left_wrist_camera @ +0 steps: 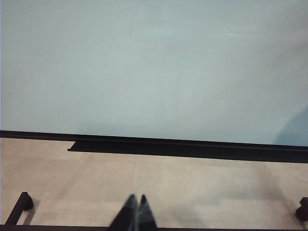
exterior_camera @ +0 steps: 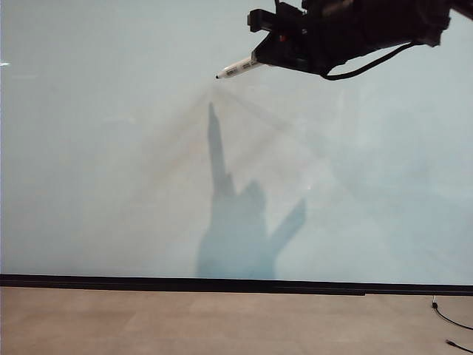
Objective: Pick up the pen on the shelf to the right of the whiteboard and write the letter Z.
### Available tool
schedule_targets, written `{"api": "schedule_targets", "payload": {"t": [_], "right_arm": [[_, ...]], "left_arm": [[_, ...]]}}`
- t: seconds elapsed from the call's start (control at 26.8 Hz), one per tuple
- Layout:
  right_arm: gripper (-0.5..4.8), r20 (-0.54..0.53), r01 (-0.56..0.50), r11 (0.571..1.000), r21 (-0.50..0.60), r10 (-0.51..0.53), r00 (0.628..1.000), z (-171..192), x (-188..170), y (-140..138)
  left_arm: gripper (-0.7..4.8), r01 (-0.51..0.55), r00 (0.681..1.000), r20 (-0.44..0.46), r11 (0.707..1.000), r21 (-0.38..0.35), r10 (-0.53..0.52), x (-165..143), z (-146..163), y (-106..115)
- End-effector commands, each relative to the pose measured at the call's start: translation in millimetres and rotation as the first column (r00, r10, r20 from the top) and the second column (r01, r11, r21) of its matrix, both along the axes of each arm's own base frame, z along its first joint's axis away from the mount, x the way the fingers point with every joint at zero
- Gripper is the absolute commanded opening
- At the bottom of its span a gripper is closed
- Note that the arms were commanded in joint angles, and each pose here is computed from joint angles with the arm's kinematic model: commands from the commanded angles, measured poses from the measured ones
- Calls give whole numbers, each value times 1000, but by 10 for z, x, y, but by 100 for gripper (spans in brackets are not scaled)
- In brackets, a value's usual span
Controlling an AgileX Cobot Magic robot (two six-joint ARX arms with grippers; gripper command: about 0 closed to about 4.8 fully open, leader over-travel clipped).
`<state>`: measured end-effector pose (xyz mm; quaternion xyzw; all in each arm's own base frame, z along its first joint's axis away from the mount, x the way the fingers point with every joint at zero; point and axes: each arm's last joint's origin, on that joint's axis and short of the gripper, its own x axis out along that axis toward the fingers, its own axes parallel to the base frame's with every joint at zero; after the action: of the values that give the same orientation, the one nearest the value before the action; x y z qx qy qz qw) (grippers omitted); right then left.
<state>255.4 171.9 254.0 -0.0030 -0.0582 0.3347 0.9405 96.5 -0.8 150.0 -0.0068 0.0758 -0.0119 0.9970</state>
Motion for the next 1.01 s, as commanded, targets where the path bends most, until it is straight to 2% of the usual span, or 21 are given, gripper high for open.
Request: {"api": "schedule_targets", "payload": {"t": [0.04,0.26,0.56,1.01], "right_arm": [[-5,27,-12,999,29,11,1000,80,17,34],[-5,82,-16,997,70,10,997,149,6,30],[-5,67,-26,996,80,21,998,269,135,117],[-5,32,-9,998,60,7,999,243,168,116]], "left_arm": [[-4,4,1000,13,1000,4,-4,1,18,-1],[-5,3,1000,13,1000,4,-3,1,18,-1],[-4,4,1000,13,1000,4,-4,1,18,-1],[-4,3,1000,13,1000,4,-3,1,18,-1]]}}
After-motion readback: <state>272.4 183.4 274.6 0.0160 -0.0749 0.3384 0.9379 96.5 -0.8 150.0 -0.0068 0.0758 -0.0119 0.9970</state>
